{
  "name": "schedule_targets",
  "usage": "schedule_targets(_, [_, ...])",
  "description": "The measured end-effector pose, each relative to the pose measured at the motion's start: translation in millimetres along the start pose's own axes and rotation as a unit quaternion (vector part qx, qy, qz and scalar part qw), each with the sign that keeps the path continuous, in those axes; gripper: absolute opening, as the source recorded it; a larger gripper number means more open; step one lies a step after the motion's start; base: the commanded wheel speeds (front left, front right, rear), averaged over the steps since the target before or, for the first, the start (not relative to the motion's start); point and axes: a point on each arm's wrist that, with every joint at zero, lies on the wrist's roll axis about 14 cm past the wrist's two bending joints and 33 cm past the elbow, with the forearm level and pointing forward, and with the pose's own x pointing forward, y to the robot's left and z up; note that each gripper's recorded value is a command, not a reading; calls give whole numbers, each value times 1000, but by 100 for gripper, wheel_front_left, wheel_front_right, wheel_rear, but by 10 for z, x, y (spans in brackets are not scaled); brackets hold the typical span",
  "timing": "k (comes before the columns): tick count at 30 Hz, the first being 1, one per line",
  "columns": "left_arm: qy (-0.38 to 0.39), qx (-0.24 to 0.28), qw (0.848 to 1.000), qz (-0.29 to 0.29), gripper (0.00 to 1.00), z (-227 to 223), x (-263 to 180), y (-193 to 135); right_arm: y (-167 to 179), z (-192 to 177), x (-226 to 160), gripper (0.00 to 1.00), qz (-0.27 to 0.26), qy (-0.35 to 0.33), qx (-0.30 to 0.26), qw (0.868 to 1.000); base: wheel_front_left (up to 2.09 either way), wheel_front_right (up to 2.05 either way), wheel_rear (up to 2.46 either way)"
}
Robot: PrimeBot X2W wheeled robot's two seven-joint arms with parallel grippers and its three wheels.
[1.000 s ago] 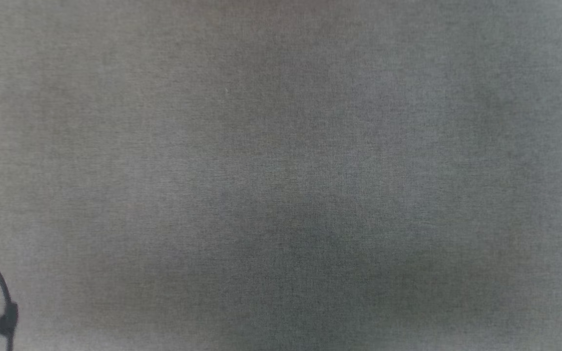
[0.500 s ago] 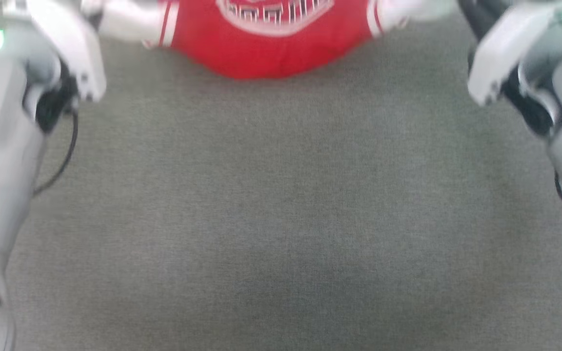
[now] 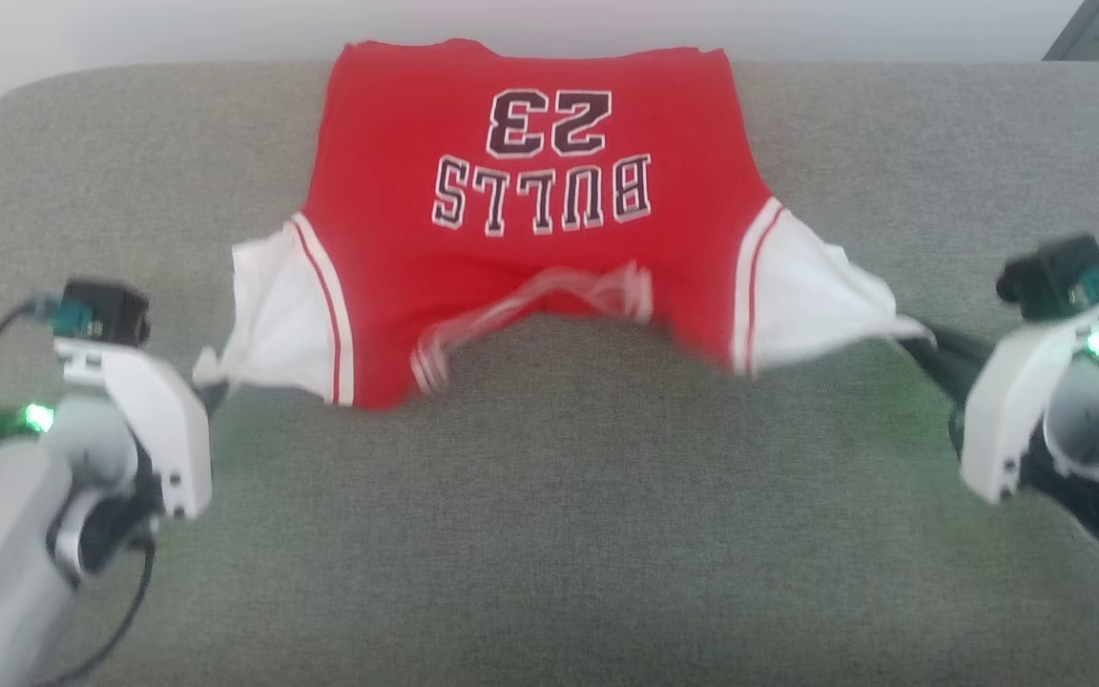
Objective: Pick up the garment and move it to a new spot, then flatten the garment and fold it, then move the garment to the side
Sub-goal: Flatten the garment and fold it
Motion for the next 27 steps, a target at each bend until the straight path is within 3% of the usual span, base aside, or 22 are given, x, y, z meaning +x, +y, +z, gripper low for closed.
schedule_targets(8, [66,-27,997,15,0,-604,-355,-78,77,-592,-384,0,3,80,36,996,0,0,0])
schedule_targets(16, [159,-71,984,31,0,-1160,-649,-161,286,-1138,-733,0,19,178,71,981,0,0,0])
schedule_targets(24, [151,-92,983,43,0,-1184,-707,-181,422,-1296,-852,0,22,208,84,974,0,0,0])
schedule_targets(25, [144,-97,984,45,0,-1168,-695,-188,442,-1303,-838,13,22,208,85,974,0,0,0])
schedule_targets(26, [142,-100,984,44,0,-1163,-687,-201,457,-1324,-833,50,23,212,84,973,0,0,0])
schedule_targets(27, [140,-100,984,43,0,-1163,-680,-215,440,-1339,-824,100,17,212,83,974,0,0,0])
